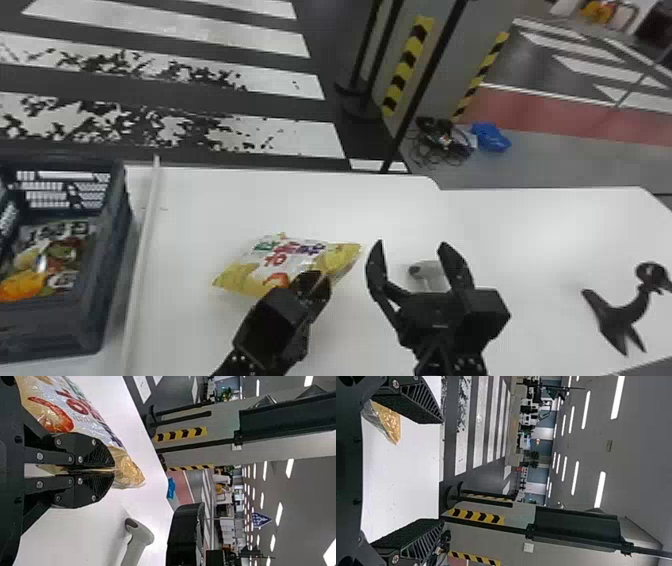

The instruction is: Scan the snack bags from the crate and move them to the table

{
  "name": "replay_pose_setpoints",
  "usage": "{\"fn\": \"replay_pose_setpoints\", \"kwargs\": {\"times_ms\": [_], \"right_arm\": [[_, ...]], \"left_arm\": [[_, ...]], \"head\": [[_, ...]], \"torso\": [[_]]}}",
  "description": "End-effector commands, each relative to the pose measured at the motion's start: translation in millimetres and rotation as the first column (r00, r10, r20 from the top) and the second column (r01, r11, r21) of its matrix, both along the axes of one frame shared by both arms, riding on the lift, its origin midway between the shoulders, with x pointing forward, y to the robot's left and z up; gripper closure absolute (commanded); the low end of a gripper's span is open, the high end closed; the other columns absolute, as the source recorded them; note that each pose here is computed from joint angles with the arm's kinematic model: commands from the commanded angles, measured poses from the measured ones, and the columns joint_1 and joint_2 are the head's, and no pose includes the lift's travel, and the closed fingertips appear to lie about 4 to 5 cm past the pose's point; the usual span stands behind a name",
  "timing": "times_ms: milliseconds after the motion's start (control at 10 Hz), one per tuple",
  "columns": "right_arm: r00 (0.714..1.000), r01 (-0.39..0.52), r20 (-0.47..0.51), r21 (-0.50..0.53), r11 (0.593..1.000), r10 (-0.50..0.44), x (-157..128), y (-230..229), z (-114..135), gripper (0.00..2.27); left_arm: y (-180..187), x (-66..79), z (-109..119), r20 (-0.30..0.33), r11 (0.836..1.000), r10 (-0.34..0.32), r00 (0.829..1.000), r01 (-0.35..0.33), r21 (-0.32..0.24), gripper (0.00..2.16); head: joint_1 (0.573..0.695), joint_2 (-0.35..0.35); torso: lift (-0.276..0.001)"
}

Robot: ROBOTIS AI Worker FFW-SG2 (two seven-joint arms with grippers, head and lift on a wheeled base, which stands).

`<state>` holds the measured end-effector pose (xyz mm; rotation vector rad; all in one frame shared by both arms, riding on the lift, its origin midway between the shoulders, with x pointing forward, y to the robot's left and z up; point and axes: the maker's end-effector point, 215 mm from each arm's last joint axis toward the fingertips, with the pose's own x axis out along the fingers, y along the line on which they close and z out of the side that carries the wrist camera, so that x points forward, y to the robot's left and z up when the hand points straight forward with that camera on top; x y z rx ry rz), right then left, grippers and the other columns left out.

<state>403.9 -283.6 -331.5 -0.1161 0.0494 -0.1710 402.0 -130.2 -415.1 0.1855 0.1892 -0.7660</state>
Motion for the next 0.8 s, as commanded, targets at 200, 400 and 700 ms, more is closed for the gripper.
{"fn": "replay_pose_setpoints", "kwargs": {"times_ms": [200,400,700], "right_arm": [[1.000,-0.002,0.007,0.004,1.000,0.002,0.1,2.3,3.2,0.11],[1.000,-0.003,0.011,0.006,1.000,0.003,1.5,3.1,4.7,0.11],[1.000,-0.002,0.011,0.008,1.000,0.002,3.7,2.4,4.2,0.11]], "left_arm": [[11.7,1.9,-5.9,-0.038,0.999,0.026,0.999,-0.025,0.024,0.03],[18.7,0.1,9.3,-0.035,0.999,0.042,0.999,-0.042,0.000,0.03],[60.9,22.5,30.1,-0.007,0.989,0.147,0.989,-0.147,-0.031,0.03]], "head": [[0.695,-0.350],[0.695,-0.350],[0.695,-0.350]], "torso": [[-0.095],[-0.095],[-0.095]]}}
